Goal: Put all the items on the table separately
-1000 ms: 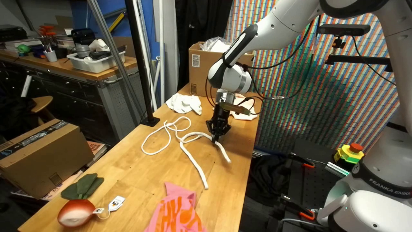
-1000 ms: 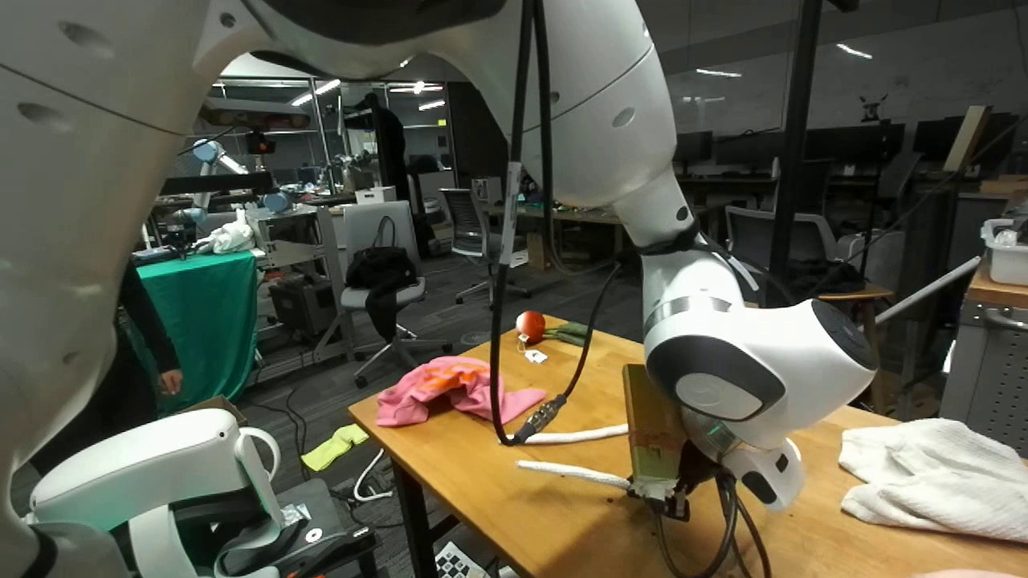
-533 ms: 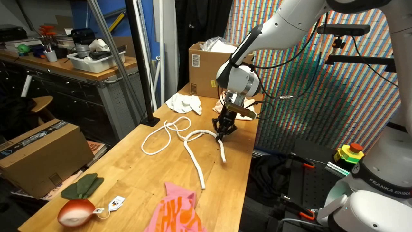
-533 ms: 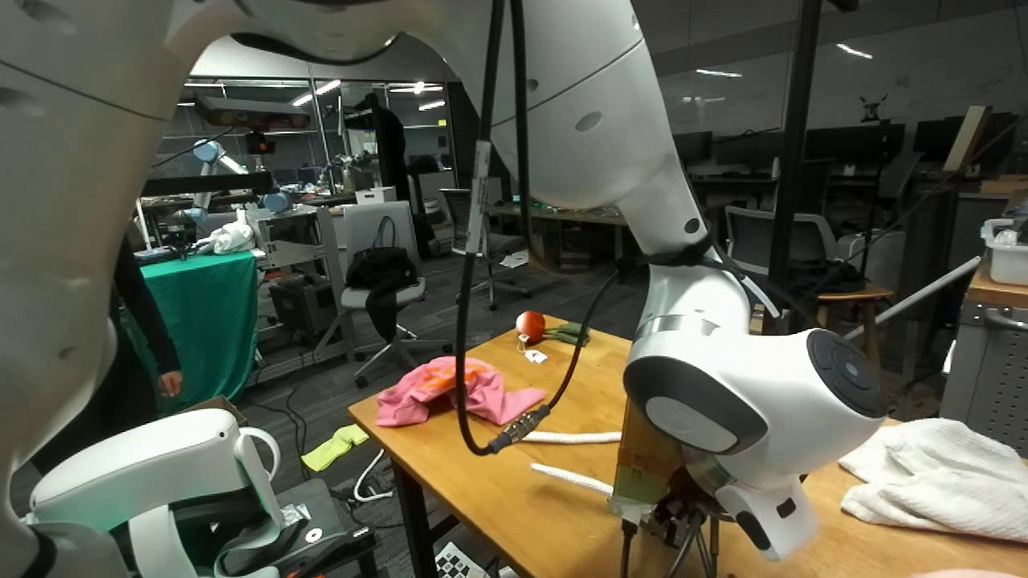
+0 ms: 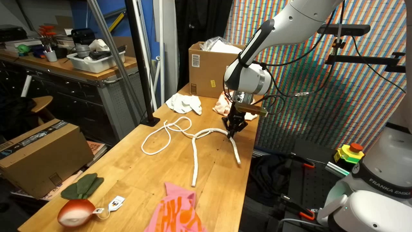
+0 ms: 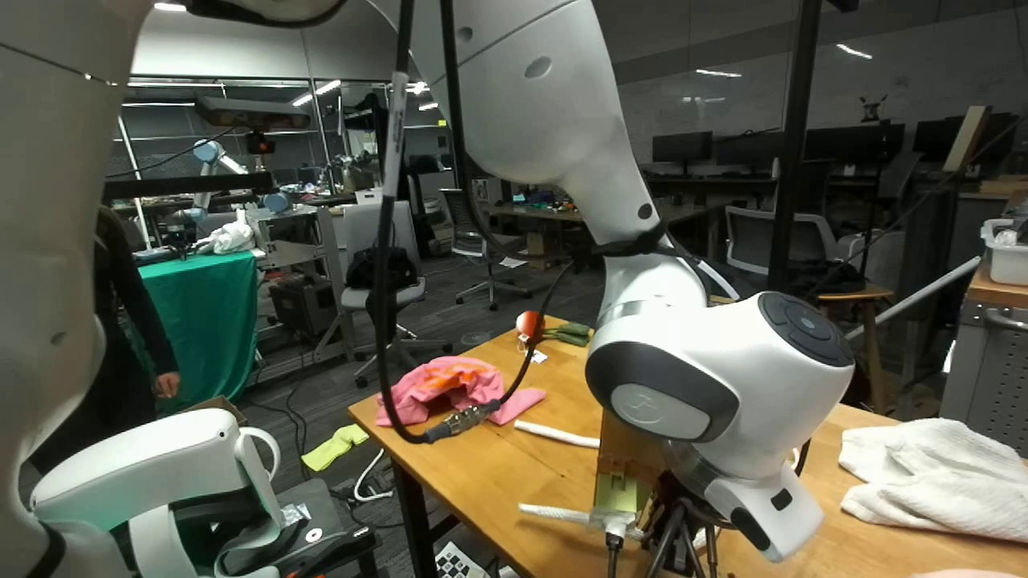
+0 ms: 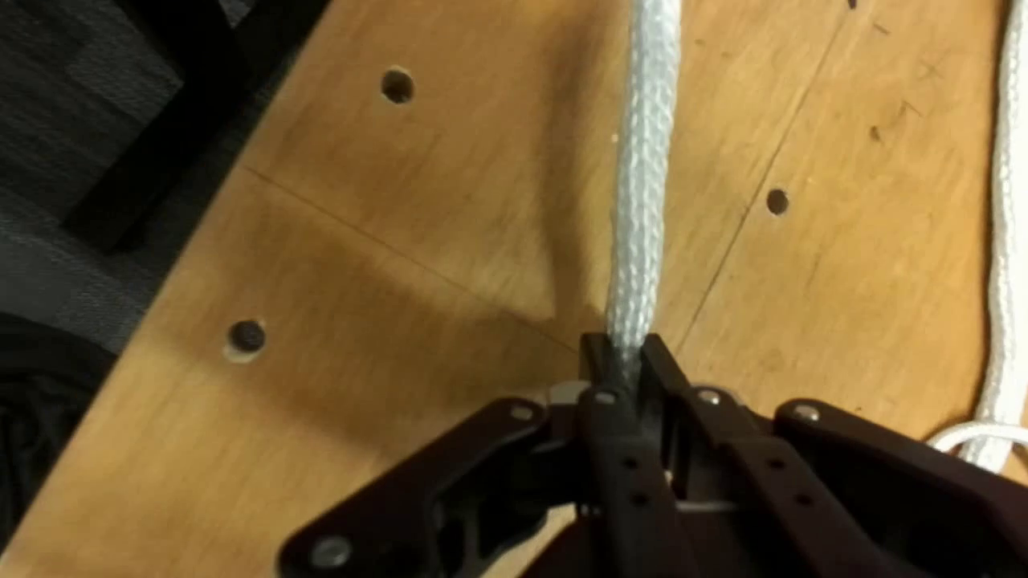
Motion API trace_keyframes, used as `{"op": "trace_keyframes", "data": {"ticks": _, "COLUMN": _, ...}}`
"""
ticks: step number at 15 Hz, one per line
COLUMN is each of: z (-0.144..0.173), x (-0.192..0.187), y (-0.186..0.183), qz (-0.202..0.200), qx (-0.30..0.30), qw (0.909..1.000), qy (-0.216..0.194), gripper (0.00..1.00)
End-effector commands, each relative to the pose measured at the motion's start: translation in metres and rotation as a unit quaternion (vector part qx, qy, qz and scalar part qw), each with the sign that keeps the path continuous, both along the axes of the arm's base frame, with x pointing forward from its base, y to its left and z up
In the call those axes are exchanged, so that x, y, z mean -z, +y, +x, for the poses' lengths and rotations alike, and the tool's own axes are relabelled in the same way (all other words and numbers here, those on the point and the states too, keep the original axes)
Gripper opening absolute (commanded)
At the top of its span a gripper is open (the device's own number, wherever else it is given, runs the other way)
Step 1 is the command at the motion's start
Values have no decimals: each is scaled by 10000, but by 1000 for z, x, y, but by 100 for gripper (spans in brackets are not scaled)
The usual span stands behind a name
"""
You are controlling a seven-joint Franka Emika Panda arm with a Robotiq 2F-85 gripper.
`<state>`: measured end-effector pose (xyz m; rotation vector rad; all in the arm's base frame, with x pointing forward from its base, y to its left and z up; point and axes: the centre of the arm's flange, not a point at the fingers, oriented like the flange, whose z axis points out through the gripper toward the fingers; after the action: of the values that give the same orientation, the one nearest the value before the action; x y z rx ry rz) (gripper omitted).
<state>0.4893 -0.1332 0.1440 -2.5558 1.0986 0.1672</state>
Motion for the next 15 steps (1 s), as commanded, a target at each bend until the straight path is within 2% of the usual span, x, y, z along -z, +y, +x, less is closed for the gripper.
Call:
{"op": "trace_keyframes", "data": {"ticks": 1, "z": -23, "x": -29, "y": 9, "qz": -530, "qx": -160, "qw": 9983, "qy": 162, "gripper": 3}}
{"op": "trace_keyframes", "data": {"ticks": 4, "z": -30, "x": -32, "y": 14, "qz": -785, "qx": -320, "qw": 9960, "qy": 286, "gripper": 3}}
{"op": "trace_keyframes", "data": {"ticks": 8, "z": -29, "x": -35, "y": 19, "qz": -997, "qx": -456, "qw": 9938, "qy": 203, "gripper": 5}}
{"op": "trace_keyframes", "data": {"ticks": 9, "z": -27, "x": -35, "y": 21, "qz": -1006, "qx": -495, "qw": 9935, "qy": 175, "gripper": 26}}
{"op": "trace_keyframes", "data": {"ticks": 10, "z": -25, "x": -36, "y": 22, "qz": -1018, "qx": -518, "qw": 9934, "qy": 144, "gripper": 36}}
{"op": "trace_keyframes", "data": {"ticks": 15, "z": -17, "x": -40, "y": 25, "qz": -1218, "qx": -696, "qw": 9901, "qy": -34, "gripper": 73}}
